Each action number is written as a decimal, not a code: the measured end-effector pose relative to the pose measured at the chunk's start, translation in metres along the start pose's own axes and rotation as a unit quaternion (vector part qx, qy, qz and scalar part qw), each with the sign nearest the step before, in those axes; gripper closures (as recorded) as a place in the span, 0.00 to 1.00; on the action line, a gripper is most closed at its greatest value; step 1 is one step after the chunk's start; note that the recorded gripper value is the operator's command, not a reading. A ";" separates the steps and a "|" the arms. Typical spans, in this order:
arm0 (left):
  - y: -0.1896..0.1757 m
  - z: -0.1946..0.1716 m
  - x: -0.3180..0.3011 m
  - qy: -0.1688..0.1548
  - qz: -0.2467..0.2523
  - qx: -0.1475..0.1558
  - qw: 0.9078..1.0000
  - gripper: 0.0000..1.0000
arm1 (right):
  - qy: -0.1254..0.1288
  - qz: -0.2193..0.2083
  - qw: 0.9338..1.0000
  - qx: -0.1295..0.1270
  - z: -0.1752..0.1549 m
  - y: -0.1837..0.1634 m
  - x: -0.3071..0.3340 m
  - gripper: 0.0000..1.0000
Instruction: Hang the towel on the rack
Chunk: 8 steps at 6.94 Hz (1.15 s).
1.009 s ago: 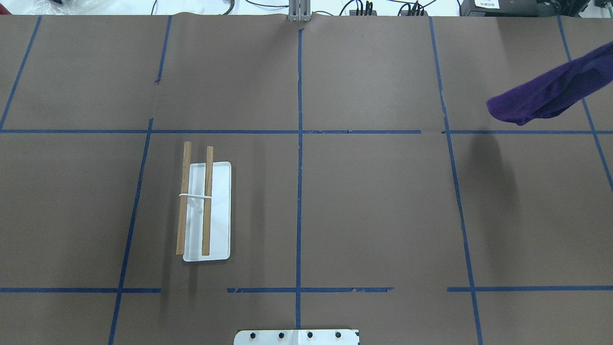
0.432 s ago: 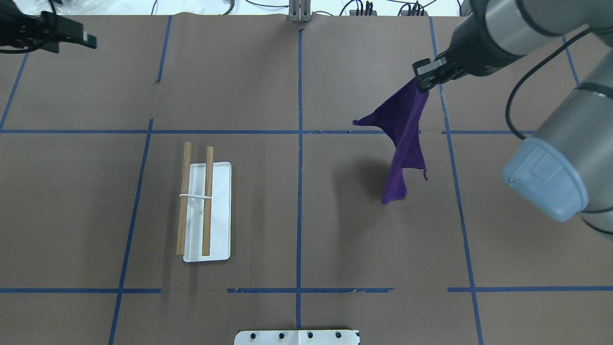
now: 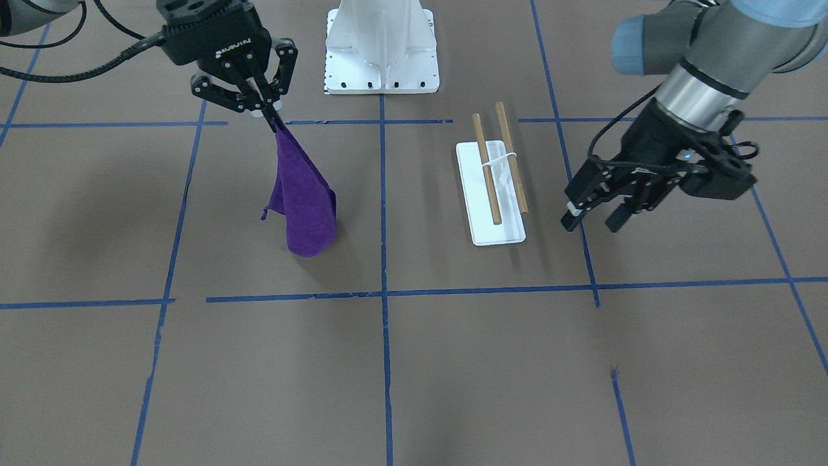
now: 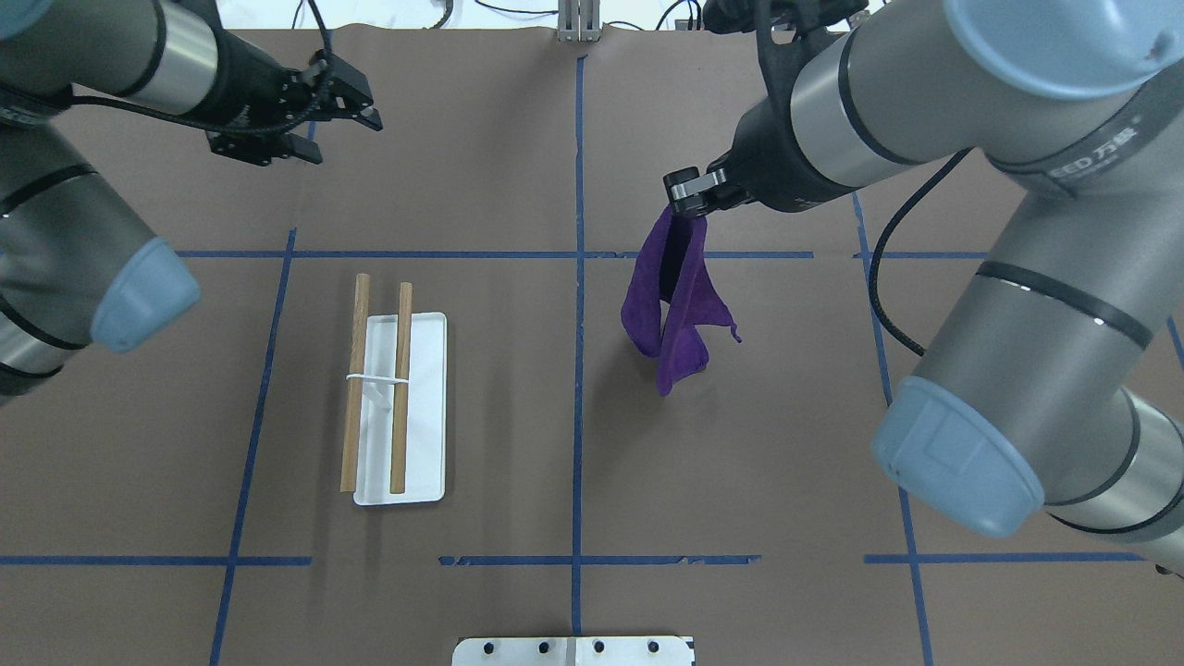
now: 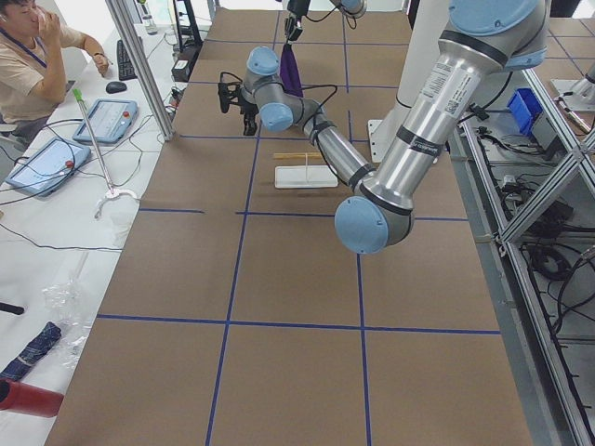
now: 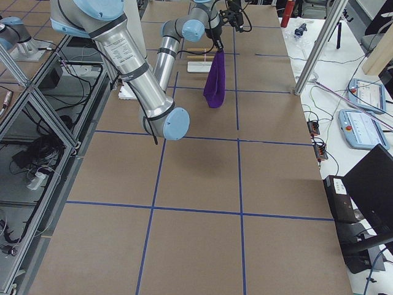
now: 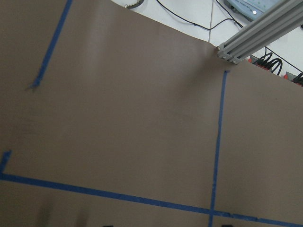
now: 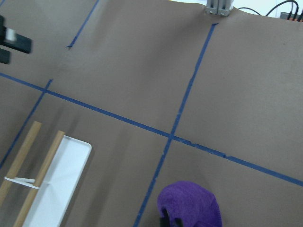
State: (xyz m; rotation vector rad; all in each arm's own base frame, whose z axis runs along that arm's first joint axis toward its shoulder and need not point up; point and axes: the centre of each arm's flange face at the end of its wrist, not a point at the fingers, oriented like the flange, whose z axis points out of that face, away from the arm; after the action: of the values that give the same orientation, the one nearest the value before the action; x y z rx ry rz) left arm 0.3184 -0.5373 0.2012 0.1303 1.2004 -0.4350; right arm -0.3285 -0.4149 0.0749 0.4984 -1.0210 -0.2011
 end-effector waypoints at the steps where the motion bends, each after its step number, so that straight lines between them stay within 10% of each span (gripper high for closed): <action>1: 0.023 0.014 0.027 0.009 -0.041 -0.013 0.999 0.21 | -0.014 -0.008 1.000 0.017 0.004 0.007 -0.017 1.00; 8: 0.131 0.058 0.099 0.014 -0.135 -0.080 0.988 0.30 | -0.035 -0.022 0.997 0.059 0.000 0.012 -0.052 1.00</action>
State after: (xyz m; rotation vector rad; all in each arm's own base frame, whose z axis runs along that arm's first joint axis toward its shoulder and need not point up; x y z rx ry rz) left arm 0.4491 -0.4621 0.1136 -0.1669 1.2804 -0.5729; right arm -0.3563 -0.3848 0.0414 0.6244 -1.0951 -0.1999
